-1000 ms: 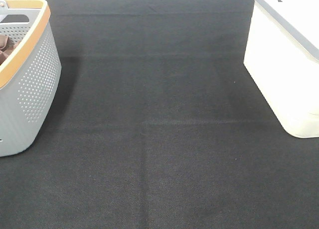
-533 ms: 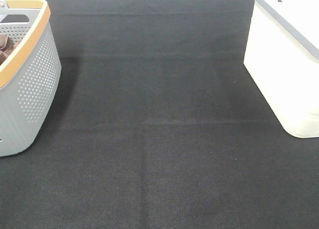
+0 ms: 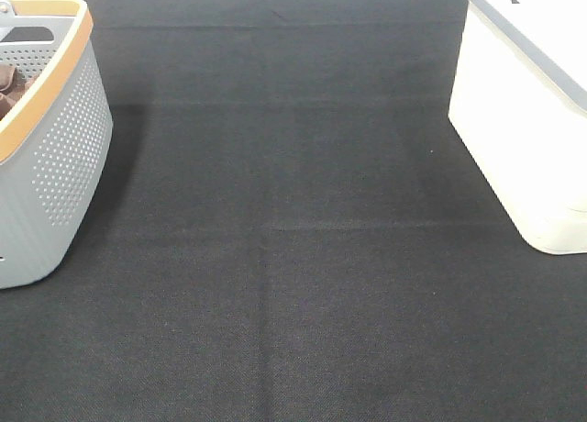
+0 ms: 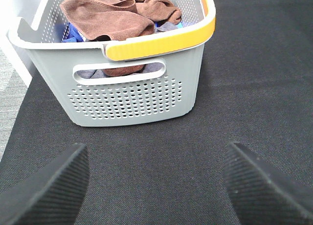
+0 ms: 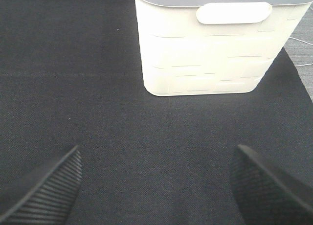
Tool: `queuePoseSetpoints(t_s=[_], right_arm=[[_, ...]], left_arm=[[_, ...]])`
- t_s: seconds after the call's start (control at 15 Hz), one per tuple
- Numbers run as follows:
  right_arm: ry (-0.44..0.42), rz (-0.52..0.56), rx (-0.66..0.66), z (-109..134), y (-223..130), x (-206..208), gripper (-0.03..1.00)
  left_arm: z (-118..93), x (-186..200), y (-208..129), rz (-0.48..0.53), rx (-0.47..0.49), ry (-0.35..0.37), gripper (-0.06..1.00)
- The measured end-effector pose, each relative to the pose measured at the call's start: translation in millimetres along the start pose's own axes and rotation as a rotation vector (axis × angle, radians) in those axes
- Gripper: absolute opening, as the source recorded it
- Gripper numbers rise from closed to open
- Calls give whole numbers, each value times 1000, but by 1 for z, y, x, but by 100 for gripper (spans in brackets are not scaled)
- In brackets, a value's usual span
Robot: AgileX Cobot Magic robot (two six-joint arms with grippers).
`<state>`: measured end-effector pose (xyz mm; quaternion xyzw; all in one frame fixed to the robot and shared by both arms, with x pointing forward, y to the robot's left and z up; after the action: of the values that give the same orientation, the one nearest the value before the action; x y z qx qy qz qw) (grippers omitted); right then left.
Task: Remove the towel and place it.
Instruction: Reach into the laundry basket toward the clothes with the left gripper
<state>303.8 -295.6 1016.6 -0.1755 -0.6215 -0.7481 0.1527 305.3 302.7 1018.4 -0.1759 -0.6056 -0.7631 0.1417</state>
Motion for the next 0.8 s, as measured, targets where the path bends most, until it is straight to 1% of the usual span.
queuePoseSetpoints(t_s=[0.8], right_arm=[[0,0,0,0,0,0,78]], left_arm=[[0,0,0,0,0,0,73]])
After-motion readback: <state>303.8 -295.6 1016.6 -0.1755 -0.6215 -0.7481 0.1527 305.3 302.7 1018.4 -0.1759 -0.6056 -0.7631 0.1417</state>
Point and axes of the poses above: a point on each arm's last joint axis where the gripper is mounted, x pointing back along that axis away from the gripper, z along the wrist's bending axis when the last joint is at zero, y = z × x, the point moved 8 cm from there along -x, pointing out along that axis toward the gripper, and after that the axes turned 11 degrees about -x, right-handed, at the moved point
